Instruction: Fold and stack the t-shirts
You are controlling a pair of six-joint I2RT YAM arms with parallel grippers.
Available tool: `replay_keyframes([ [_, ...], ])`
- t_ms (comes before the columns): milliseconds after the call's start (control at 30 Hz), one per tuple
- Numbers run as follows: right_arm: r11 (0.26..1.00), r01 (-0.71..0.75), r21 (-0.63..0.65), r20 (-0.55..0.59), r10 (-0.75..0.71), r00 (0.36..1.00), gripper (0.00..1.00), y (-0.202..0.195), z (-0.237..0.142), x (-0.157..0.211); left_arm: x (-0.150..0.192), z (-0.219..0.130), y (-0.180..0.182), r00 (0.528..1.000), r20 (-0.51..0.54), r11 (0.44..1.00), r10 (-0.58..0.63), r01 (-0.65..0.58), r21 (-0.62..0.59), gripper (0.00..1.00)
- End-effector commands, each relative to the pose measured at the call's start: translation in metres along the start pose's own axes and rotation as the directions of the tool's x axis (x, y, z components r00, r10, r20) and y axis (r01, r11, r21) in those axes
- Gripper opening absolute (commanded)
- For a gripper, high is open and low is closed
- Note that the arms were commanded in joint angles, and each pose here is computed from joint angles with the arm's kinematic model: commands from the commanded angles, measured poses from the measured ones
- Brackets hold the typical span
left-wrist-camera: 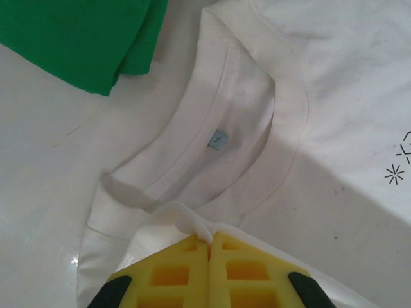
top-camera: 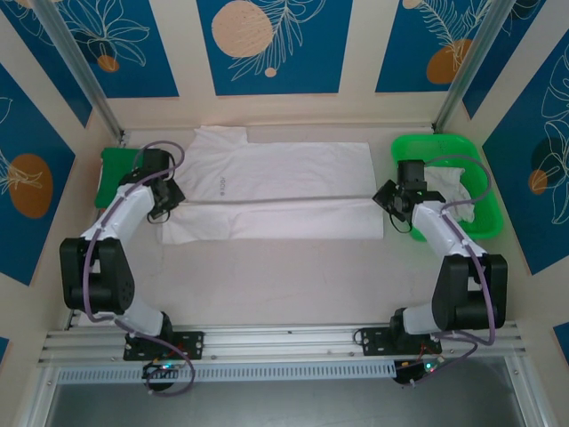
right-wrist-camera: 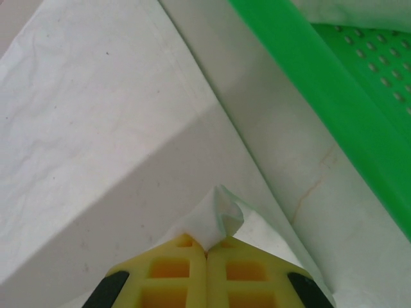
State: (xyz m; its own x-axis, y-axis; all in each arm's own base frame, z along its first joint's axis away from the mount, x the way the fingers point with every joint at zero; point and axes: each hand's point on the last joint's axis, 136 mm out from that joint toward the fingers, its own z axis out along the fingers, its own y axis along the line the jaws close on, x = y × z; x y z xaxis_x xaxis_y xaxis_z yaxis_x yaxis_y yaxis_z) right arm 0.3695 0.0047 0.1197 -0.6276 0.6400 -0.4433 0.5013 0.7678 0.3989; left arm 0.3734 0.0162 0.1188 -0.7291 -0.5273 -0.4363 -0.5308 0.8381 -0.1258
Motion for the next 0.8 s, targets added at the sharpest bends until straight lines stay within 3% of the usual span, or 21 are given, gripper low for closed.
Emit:
replay_keyframes([
  [0, 1.0, 0.015, -0.026, 0.036, -0.014, 0.999, 0.0, 0.011, -0.001, -0.02, -0.02, -0.001, 0.001, 0.999, 0.042, 1.0, 0.0, 0.0, -0.007, 0.0],
  [767, 0.999, 0.04, -0.037, -0.002, -0.04, 0.999, 0.0, 0.038, 0.03, -0.046, -0.052, 0.016, -0.023, 0.998, 0.047, 0.998, 0.046, -0.047, 0.036, 0.0],
])
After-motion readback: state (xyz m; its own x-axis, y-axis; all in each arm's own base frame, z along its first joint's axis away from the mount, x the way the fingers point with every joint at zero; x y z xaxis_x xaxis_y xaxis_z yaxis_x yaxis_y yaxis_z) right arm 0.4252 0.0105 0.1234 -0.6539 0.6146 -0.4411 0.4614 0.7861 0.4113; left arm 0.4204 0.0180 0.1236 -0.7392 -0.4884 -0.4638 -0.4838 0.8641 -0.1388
